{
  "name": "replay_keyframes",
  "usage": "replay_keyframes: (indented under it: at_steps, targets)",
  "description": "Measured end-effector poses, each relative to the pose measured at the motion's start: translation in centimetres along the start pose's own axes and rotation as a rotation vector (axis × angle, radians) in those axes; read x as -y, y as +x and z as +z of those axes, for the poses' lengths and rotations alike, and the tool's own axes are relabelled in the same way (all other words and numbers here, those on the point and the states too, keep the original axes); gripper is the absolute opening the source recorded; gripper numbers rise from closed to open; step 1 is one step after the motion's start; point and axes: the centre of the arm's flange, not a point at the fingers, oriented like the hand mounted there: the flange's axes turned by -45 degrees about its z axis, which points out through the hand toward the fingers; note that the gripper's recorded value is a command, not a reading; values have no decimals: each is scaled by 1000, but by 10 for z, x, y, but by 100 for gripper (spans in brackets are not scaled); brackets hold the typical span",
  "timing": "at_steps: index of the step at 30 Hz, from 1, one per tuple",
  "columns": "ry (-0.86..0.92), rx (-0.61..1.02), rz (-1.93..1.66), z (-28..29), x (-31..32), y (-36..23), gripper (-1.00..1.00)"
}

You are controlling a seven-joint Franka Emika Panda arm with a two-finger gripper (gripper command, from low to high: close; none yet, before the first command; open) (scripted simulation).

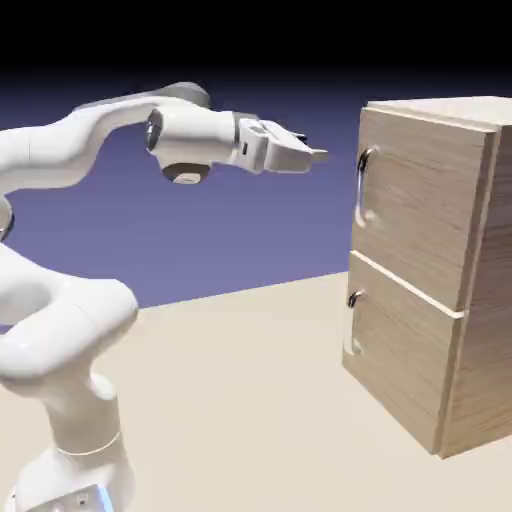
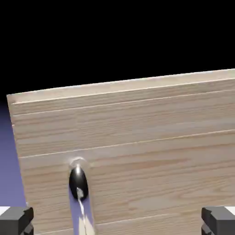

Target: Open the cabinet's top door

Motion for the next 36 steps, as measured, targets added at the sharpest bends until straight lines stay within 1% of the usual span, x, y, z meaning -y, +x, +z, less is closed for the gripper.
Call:
replay_keyframes:
  at_steps: [8, 16, 17, 21, 22, 24, 36]
  targets:
    - [14, -73, -48, 38, 20, -42, 0]
    - [14, -125, -96, 88, 19, -97, 0]
    - [14, -125, -96, 88, 19, -97, 0]
    - [14, -125, -96, 134, 20, -92, 0]
    - [14, -125, -96, 137, 20, -91, -100]
    - [14, -125, -96, 137, 20, -91, -100]
    - [331, -109, -115, 62, -40, -95, -100]
